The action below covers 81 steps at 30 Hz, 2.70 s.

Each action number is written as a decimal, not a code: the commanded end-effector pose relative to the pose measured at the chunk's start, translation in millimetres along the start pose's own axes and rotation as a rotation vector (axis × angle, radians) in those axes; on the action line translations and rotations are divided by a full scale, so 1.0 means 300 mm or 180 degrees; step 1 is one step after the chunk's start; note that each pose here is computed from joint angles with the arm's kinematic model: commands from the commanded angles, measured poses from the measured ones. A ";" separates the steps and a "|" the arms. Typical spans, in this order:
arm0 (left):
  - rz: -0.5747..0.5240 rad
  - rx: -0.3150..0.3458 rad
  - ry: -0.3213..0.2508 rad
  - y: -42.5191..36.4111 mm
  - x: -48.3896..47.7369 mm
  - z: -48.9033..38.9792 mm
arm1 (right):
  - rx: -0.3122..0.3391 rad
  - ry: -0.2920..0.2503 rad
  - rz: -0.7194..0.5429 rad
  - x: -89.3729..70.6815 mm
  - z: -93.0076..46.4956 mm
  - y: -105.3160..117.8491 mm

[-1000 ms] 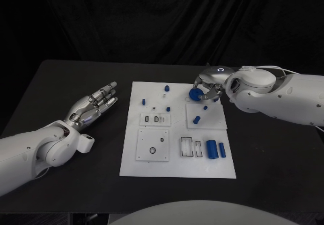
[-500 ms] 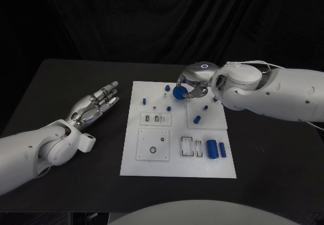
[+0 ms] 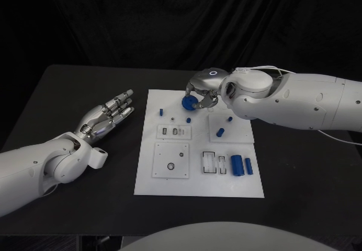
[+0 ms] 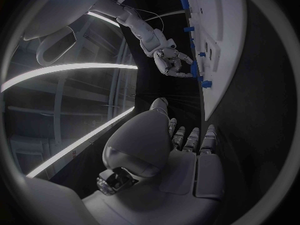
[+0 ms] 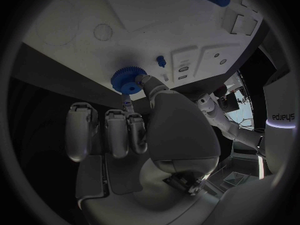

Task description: Assemble the parts on the task board

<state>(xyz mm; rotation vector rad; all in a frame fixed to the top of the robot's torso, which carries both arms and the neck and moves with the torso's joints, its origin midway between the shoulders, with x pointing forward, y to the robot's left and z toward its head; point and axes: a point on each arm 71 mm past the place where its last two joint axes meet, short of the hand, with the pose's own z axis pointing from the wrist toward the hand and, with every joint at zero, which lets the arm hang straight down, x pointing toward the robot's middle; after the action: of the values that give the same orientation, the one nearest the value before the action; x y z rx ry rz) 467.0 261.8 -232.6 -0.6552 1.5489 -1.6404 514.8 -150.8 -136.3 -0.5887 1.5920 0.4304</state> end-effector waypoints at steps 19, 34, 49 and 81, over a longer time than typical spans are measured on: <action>-0.0037 0.0265 0.0054 -0.020 0.008 0.008 | -0.0100 0.0155 -0.0026 0.047 0.051 0.035; -0.0043 0.0255 0.0062 -0.018 0.008 0.009 | -0.0035 0.0221 -0.0033 0.054 0.046 0.021; -0.0042 0.0247 0.0059 -0.017 0.005 0.008 | 0.0065 0.0300 0.0031 0.065 0.029 -0.014; -0.0022 0.0254 0.0024 -0.018 -0.007 -0.005 | 0.0149 -0.0299 0.0147 0.008 -0.101 -0.095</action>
<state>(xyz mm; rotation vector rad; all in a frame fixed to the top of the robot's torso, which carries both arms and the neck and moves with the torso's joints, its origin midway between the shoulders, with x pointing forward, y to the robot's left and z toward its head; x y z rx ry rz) 467.8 265.4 -233.2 -0.6576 1.5534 -1.6404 508.6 -192.2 -144.4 -0.5202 1.6142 0.4222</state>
